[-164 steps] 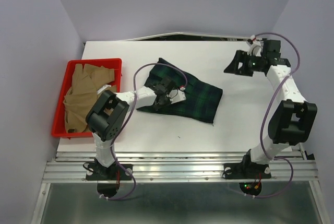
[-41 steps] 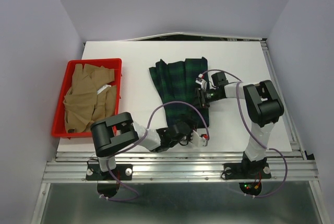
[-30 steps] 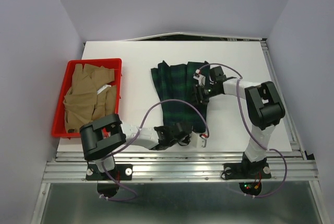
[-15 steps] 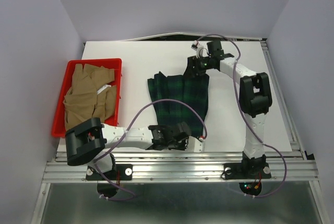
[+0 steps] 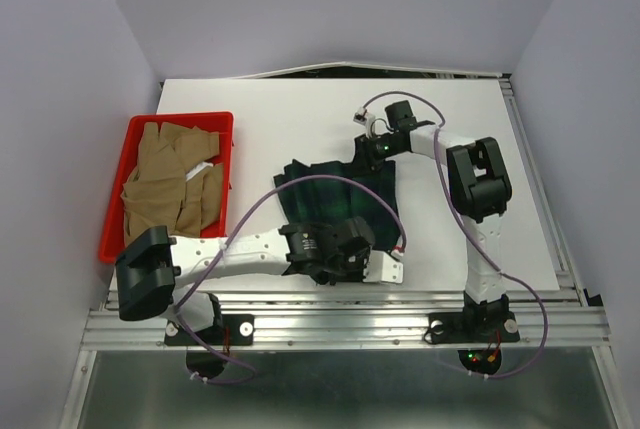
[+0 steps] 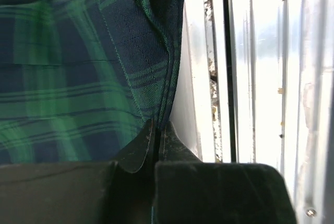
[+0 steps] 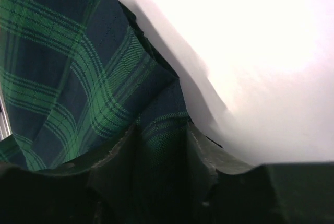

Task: Fold and stack the skirts
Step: Fold the skirt

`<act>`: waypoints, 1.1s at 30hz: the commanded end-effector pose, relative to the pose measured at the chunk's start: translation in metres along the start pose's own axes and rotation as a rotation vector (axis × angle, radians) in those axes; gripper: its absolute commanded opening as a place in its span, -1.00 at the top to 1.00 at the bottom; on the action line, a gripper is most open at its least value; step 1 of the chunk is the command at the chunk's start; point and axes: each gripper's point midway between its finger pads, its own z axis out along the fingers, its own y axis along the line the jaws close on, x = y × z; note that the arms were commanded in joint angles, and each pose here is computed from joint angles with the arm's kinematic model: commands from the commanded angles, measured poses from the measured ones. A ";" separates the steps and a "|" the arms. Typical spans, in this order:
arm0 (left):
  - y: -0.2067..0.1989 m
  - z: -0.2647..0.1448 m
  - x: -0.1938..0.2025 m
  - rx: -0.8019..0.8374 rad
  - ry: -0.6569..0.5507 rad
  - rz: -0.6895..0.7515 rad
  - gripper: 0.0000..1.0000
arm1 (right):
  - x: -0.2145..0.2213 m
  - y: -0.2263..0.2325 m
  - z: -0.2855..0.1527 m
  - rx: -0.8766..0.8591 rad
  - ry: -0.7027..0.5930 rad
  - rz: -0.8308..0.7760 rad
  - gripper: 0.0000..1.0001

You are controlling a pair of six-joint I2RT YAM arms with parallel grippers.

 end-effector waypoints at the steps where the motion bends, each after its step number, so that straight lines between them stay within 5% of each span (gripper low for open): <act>1: 0.014 -0.038 -0.049 0.025 -0.110 -0.022 1.00 | 0.050 0.024 0.009 -0.028 0.117 -0.012 0.19; 7: 0.067 -0.062 -0.057 0.001 -0.112 -0.091 1.00 | 0.069 0.050 0.009 -0.053 0.153 -0.073 0.32; 20: 0.178 -0.058 0.010 -0.124 -0.026 -0.243 1.00 | 0.092 0.064 0.007 -0.081 0.181 -0.094 0.40; 33: 0.230 -0.028 0.055 -0.229 0.010 -0.151 1.00 | 0.089 0.064 0.008 -0.090 0.182 -0.087 0.41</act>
